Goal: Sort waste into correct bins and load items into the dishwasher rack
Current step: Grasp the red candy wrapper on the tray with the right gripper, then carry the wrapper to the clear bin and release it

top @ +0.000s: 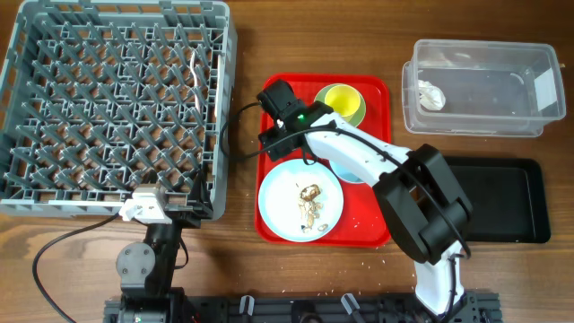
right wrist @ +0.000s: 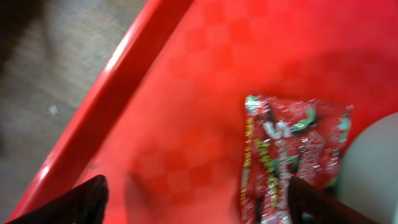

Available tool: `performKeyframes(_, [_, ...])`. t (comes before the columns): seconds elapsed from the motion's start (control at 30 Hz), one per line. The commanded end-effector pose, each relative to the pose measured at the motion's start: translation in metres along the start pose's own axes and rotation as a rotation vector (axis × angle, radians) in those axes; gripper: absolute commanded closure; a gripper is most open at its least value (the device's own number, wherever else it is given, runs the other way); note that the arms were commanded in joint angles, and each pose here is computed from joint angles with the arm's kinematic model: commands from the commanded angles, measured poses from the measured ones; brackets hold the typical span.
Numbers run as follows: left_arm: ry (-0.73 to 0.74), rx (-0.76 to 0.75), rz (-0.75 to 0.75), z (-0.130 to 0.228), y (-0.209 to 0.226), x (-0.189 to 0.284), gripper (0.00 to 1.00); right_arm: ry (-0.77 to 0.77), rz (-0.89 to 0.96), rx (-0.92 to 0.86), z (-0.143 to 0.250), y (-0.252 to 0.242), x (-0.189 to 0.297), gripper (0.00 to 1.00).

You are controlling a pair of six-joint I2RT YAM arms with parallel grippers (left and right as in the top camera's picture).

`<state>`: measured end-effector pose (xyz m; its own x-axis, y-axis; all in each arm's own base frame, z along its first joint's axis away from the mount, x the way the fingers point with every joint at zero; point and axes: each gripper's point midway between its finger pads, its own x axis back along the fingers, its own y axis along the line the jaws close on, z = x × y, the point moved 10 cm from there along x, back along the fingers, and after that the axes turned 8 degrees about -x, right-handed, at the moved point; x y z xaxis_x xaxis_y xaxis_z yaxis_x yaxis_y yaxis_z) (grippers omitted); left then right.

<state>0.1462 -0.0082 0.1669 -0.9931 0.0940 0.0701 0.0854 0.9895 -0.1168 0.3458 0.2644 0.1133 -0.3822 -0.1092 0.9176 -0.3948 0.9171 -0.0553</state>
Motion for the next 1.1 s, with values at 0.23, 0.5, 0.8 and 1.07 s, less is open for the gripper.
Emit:
performKeyframes(0.23, [-0.001,-0.019,-0.016,0.002,0.002,0.000,0.00,0.065,-0.057,-0.054,0.004,-0.033,-0.047,0.19])
performKeyframes(0.5, [-0.001,-0.019,-0.016,0.002,0.002,0.000,0.00,0.066,-0.125,-0.155,-0.001,-0.037,-0.041,0.96])
performKeyframes(0.8, [-0.001,-0.019,-0.016,0.002,0.002,0.000,0.00,-0.449,-0.068,-0.532,-0.079,-0.119,0.152,0.96])
performKeyframes(1.07, [-0.001,-0.019,-0.016,0.002,0.002,0.000,0.00,-0.388,0.319,-1.021,-0.008,-0.312,0.150,0.59])
